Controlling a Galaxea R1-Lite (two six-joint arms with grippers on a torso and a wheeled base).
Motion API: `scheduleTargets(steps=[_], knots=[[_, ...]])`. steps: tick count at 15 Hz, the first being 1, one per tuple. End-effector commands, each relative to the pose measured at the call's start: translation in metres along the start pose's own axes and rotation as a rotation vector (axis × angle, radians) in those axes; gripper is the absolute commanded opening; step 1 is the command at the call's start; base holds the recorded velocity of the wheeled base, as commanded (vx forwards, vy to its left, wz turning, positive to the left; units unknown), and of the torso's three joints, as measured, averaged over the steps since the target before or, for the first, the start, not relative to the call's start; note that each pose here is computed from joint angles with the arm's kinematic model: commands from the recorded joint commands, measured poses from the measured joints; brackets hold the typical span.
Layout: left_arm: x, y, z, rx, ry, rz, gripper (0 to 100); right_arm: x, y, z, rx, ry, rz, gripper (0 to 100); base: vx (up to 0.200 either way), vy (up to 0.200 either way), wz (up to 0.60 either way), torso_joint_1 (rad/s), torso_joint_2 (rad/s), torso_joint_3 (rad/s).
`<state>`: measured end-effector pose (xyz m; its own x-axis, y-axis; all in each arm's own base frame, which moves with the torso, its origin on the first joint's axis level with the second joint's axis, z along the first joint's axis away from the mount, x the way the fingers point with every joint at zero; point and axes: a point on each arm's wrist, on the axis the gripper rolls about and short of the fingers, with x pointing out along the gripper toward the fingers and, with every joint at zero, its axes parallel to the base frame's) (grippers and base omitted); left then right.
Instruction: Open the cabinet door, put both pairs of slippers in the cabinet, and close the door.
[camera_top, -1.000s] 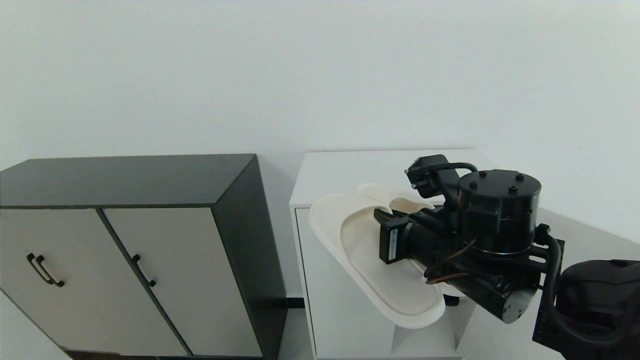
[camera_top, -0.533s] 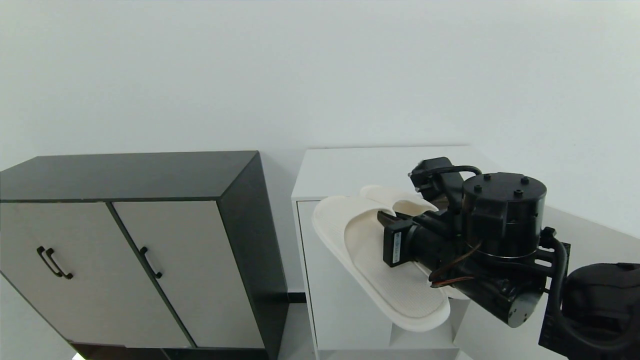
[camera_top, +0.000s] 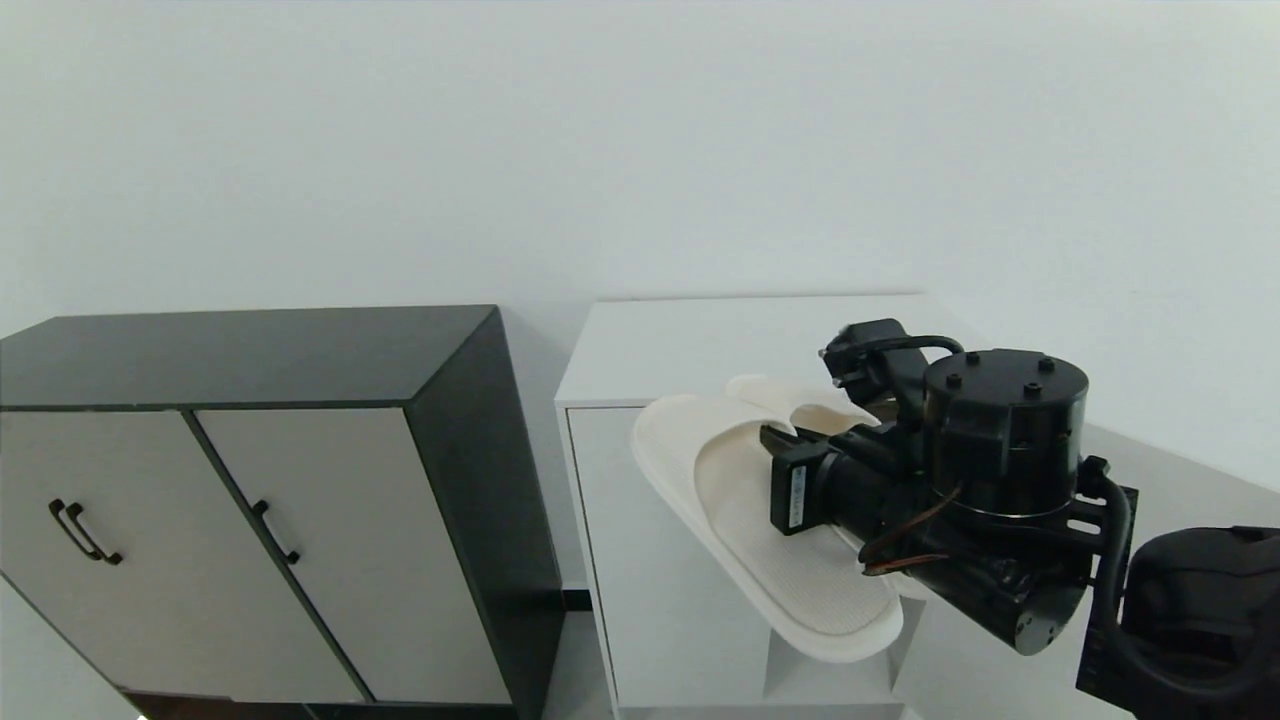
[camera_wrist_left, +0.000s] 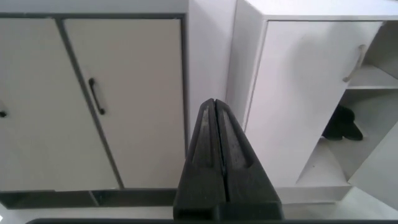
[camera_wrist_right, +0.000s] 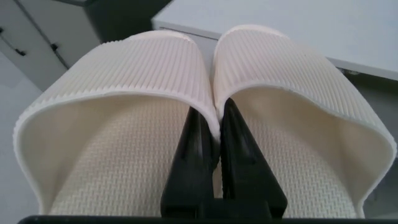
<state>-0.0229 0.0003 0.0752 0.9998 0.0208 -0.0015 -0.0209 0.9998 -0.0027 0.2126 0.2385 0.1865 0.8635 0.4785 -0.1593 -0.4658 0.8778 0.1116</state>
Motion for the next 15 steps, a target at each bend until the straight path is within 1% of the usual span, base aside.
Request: scheduleTargets(steps=[1,3,6,11,13,15], knots=[[0.0,0.0,0.0,0.0,0.002,-0.001,0,0.0,0.001,0.0,-0.001,0.002,0.004,0,0.0,-0.2,0.0,0.002,0.01,0.002],[0.0,0.0,0.0,0.0,0.002,-0.001,0,-0.002,0.0,-0.003,-0.002,0.009,0.008,0,0.0,-0.2,0.0,0.005,0.0,0.005],[0.0,0.0,0.0,0.0,0.002,-0.001,0,-0.002,-0.001,-0.005,0.002,-0.016,0.012,0,0.0,-0.2,0.0,0.007,0.0,0.001],[0.0,0.0,0.0,-0.002,0.002,-0.001,0,-0.003,-0.002,-0.008,-0.002,-0.006,0.009,0,0.0,-0.2,0.0,0.004,0.01,0.002],[0.0,0.0,0.0,0.0,0.002,-0.002,0,-0.004,-0.003,-0.013,-0.006,0.005,0.008,0,0.0,0.0,0.0,0.0,0.0,0.0],[0.0,0.0,0.0,0.0,0.002,-0.002,0,-0.002,-0.006,-0.015,-0.003,-0.004,0.002,0,0.0,0.0,0.0,0.0,0.0,0.0]])
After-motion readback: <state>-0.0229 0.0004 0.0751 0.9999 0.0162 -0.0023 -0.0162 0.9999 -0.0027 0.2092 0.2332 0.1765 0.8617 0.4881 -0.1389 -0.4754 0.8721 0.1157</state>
